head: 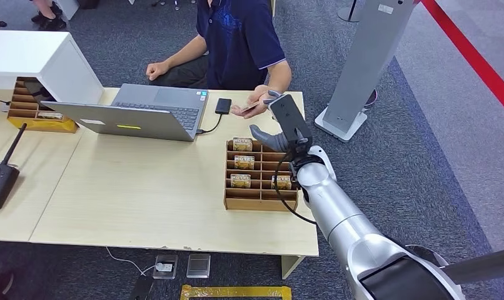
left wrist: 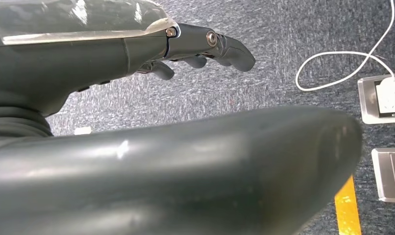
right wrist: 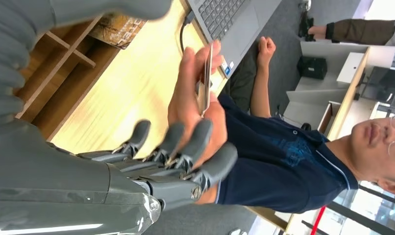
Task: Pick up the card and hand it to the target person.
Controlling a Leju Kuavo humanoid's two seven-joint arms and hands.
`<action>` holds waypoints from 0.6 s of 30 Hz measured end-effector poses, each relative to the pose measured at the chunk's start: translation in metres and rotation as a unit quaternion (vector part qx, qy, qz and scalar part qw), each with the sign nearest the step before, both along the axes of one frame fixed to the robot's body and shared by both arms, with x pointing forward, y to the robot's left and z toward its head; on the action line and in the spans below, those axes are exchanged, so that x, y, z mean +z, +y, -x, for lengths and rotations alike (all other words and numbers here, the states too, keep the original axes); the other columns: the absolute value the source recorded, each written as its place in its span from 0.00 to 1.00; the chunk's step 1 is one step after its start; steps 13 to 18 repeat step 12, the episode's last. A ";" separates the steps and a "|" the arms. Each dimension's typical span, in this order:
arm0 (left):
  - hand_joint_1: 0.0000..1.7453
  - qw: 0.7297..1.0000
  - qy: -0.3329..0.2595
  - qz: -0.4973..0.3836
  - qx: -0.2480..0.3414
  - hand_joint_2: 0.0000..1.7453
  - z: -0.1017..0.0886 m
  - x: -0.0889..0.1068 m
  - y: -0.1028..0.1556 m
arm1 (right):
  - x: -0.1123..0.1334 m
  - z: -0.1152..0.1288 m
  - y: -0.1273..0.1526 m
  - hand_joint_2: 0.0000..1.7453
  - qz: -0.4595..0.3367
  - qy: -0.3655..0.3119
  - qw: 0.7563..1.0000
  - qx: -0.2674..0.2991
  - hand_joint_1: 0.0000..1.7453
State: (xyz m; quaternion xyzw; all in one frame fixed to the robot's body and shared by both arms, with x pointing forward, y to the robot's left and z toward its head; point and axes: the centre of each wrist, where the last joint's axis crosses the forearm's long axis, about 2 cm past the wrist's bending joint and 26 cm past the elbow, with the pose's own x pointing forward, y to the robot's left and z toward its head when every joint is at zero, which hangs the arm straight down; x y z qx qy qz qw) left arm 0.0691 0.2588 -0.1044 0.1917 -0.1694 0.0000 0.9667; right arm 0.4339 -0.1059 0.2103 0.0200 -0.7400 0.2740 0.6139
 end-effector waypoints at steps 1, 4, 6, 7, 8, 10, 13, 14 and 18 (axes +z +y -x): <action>0.00 1.000 0.000 0.000 0.000 0.00 0.000 0.000 0.000 | 0.000 0.000 0.000 1.00 0.002 -0.006 1.000 -0.005 0.00; 0.00 1.000 0.001 -0.001 0.002 0.00 0.000 0.000 0.000 | 0.000 0.000 -0.001 1.00 0.015 -0.046 0.998 -0.035 0.00; 0.00 1.000 0.001 -0.001 0.003 0.00 0.000 0.000 0.000 | 0.001 0.000 -0.001 1.00 0.024 -0.081 0.995 -0.057 0.00; 0.00 1.000 0.001 -0.001 0.004 0.00 0.000 0.000 0.000 | 0.002 0.000 -0.001 1.00 0.027 -0.098 0.993 -0.065 0.00; 0.00 1.000 0.001 0.000 0.004 0.00 0.000 0.000 0.000 | 0.003 0.000 -0.001 1.00 0.030 -0.116 0.990 -0.073 0.00; 0.00 1.000 0.002 0.000 0.004 0.00 0.000 0.000 0.000 | 0.005 0.001 0.000 1.00 0.034 -0.151 0.984 -0.087 0.00; 0.00 1.000 0.002 0.000 0.004 0.00 0.000 0.000 0.000 | 0.006 0.002 0.000 1.00 0.041 -0.179 0.978 -0.103 0.00; 0.00 1.000 0.002 0.000 0.004 0.00 0.000 0.000 0.000 | 0.006 0.002 0.000 1.00 0.041 -0.179 0.978 -0.103 0.00; 0.00 1.000 0.002 0.000 0.004 0.00 0.000 0.000 0.000 | 0.006 0.002 0.000 1.00 0.041 -0.179 0.978 -0.103 0.00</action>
